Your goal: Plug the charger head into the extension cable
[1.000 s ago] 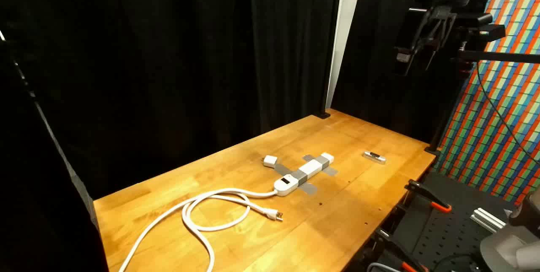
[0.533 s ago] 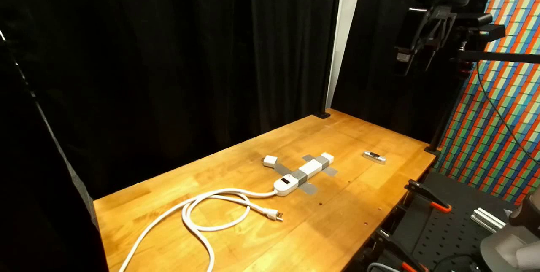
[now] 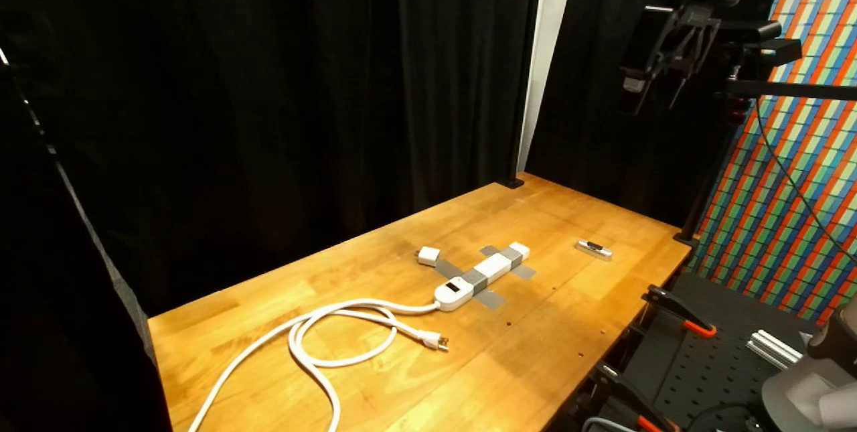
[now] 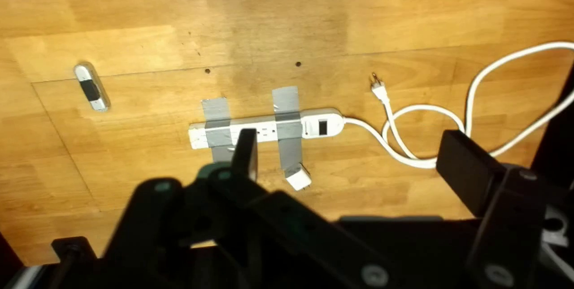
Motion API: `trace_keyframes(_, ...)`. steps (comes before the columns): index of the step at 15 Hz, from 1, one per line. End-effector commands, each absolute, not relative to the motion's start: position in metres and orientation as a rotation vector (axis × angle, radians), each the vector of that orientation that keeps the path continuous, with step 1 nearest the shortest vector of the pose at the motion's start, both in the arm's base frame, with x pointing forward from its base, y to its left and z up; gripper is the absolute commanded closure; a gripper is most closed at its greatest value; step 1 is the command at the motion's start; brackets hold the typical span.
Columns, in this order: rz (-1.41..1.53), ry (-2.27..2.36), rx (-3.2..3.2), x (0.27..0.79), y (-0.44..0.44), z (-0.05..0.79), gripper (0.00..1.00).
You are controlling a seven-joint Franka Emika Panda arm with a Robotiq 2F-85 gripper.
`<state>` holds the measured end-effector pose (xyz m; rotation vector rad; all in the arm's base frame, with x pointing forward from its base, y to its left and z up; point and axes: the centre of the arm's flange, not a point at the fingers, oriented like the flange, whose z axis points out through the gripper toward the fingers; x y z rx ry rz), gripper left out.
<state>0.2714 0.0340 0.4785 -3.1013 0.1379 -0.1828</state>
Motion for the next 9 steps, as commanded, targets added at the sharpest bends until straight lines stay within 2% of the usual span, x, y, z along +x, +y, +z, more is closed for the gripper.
trace_keyframes(1,-0.316,0.298,-2.943,0.3,0.028,0.464,0.0)
trace_keyframes(9,-0.89,0.541,-2.758,0.38,0.048,0.397,0.0)
